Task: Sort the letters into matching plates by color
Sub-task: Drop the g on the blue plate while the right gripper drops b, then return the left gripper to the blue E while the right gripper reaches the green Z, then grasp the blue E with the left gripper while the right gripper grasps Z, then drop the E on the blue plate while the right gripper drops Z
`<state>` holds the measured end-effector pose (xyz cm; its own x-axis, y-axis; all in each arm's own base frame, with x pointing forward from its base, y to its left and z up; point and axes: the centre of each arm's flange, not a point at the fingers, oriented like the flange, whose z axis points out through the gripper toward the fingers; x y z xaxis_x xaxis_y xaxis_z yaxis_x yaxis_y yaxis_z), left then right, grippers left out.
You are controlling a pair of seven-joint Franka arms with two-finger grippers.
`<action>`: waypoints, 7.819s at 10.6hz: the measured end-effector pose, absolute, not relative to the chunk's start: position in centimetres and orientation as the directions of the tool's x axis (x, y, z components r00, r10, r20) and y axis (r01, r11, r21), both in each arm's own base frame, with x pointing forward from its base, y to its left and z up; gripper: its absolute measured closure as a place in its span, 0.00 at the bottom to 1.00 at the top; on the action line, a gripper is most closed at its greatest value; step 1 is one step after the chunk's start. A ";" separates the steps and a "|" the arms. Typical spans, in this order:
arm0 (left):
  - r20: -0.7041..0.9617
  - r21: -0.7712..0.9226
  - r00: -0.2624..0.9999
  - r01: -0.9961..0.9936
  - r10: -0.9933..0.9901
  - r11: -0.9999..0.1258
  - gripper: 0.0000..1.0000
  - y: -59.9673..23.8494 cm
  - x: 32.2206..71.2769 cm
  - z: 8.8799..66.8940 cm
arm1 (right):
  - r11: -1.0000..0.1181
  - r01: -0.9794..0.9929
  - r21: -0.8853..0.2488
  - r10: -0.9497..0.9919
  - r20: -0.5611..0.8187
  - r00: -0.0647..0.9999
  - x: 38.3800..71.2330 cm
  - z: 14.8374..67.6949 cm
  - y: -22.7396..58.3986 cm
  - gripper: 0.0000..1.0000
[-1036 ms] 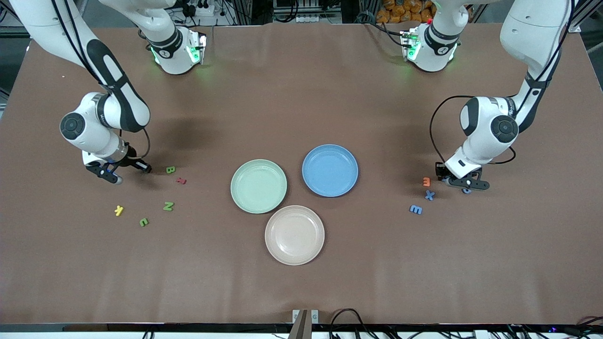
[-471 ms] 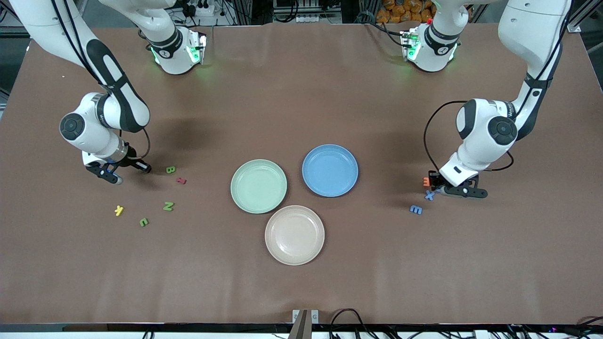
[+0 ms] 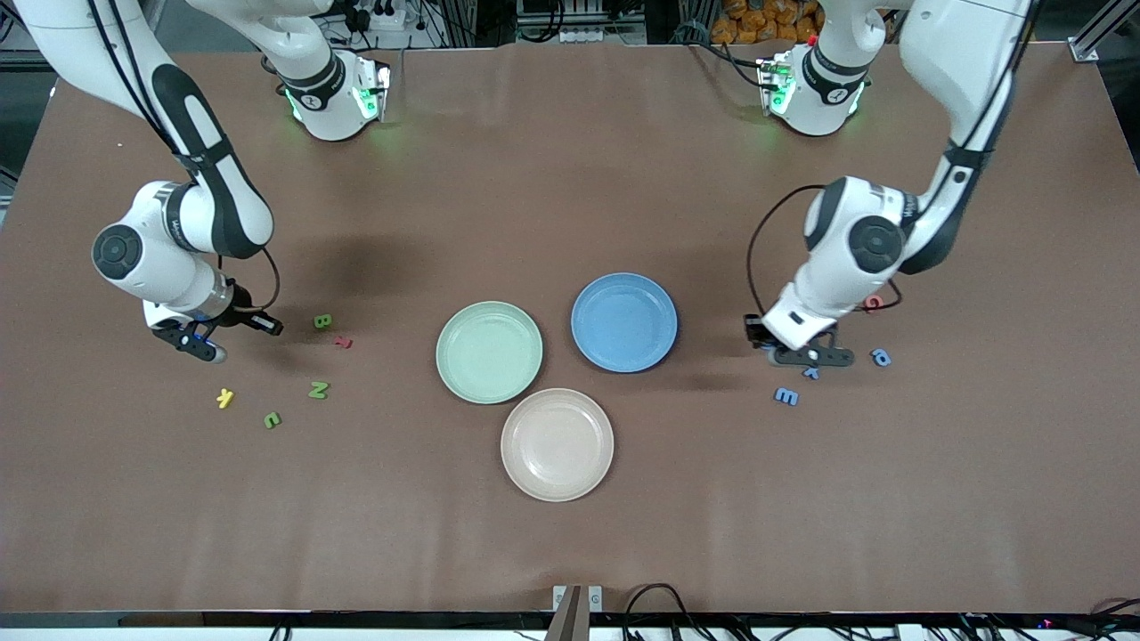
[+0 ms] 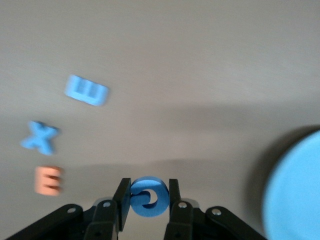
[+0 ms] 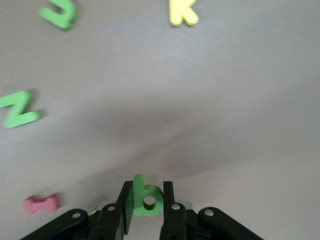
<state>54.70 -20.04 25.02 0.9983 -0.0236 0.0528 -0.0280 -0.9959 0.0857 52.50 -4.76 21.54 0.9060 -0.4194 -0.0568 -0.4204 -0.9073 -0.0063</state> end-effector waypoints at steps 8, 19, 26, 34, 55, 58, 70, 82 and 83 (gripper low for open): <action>0.020 0.119 0.997 0.072 0.075 -0.990 0.66 -36.7 48.2 24.9 | -0.979 -0.200 -0.031 -0.200 -0.023 0.980 57.3 27.6 11.2 0.72; 0.112 0.042 0.989 0.094 0.098 -0.995 0.00 -36.3 52.1 22.9 | -0.973 -0.232 -0.020 -0.232 -0.015 0.973 56.9 22.9 31.5 0.72; 0.154 0.022 0.985 0.076 0.078 -0.997 0.00 -23.6 59.6 25.1 | -0.989 -0.148 0.025 -0.148 0.003 0.989 58.7 23.1 29.4 0.00; 0.141 -0.005 0.990 0.016 0.015 -1.000 0.00 -16.3 62.3 24.2 | -0.993 -0.106 0.048 -0.106 -0.012 0.994 62.8 26.7 11.6 0.00; 0.018 0.043 0.518 0.854 0.855 -0.518 0.00 -15.5 63.3 16.8 | -0.989 -0.148 -0.001 -0.147 0.090 0.985 62.0 16.4 3.4 0.00; 0.028 0.044 0.516 0.855 0.856 -0.517 0.05 -15.1 63.6 16.9 | -0.988 -0.152 -0.003 -0.151 0.096 0.984 62.1 16.7 3.4 0.14; 0.053 0.058 0.494 0.866 0.868 -0.497 0.71 -15.5 64.1 19.8 | -0.989 -0.149 -0.008 -0.149 0.096 0.984 61.3 17.5 3.6 0.63; -0.017 -0.031 0.605 0.796 0.796 -0.605 0.71 -33.7 55.4 22.0 | -0.996 -0.089 -0.015 -0.089 0.058 0.994 61.4 21.5 7.5 0.65; -0.023 -0.034 0.597 0.801 0.802 -0.598 0.71 -35.2 54.5 21.8 | -0.996 -0.085 -0.017 -0.086 0.058 0.995 61.3 21.7 9.3 0.65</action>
